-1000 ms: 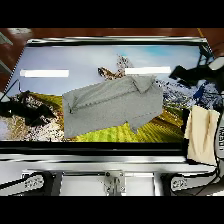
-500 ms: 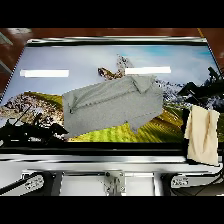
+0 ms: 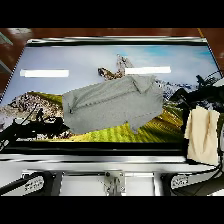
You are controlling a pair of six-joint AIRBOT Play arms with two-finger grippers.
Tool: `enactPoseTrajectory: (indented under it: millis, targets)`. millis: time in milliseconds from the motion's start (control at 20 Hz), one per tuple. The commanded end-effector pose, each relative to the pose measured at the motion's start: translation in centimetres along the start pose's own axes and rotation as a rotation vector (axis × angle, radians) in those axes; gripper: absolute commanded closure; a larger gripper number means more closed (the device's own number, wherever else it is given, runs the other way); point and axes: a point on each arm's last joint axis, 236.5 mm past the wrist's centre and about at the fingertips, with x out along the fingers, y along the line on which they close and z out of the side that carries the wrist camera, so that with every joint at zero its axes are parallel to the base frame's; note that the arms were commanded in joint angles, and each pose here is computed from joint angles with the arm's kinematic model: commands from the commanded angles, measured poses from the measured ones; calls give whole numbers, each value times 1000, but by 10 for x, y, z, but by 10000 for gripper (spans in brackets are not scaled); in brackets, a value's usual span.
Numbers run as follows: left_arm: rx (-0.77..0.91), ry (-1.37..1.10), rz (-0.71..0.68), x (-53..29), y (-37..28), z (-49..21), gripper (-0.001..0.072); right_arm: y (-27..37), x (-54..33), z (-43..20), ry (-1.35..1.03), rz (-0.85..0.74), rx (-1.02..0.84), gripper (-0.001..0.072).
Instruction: Fold the shirts.
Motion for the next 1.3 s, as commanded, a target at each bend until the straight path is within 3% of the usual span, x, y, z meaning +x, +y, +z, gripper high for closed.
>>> enactPoseTrajectory:
  millis: [0, 300, 350, 400, 450, 500, 700, 900, 1050, 1250]
  targets:
    - [66, -40, -31, -10, -18, 10, 674, 6, 43, -9, 58, 9, -9, 30]
    - [140, -129, -72, -35, -47, 29, 674, 10, 93, -35, 185, -3, 3, 37]
    - [151, -140, -77, -39, -51, 32, 674, 13, 97, -38, 197, -5, 7, 122]
    - [164, -154, -82, -43, -56, 35, 674, 20, 100, -40, 204, 2, 9, 254]
    - [177, -167, -89, -47, -62, 39, 674, 29, 101, -42, 206, 25, 1, 557]
    - [198, -185, -100, -54, -71, 45, 675, 42, 98, -40, 201, 66, -4, 658]
    - [375, -346, -183, -127, -145, 74, 676, 136, 13, -4, -38, 319, -243, 656]
    - [727, -745, -266, -300, -271, 66, 676, 246, -198, 10, -522, 367, -621, 656]
    - [965, -1100, -278, -447, -338, -6, 676, 305, -364, -49, -945, 275, -821, 656]
    - [973, -1370, -237, -549, -337, -99, 676, 308, -492, -159, -1335, 123, -793, 656]
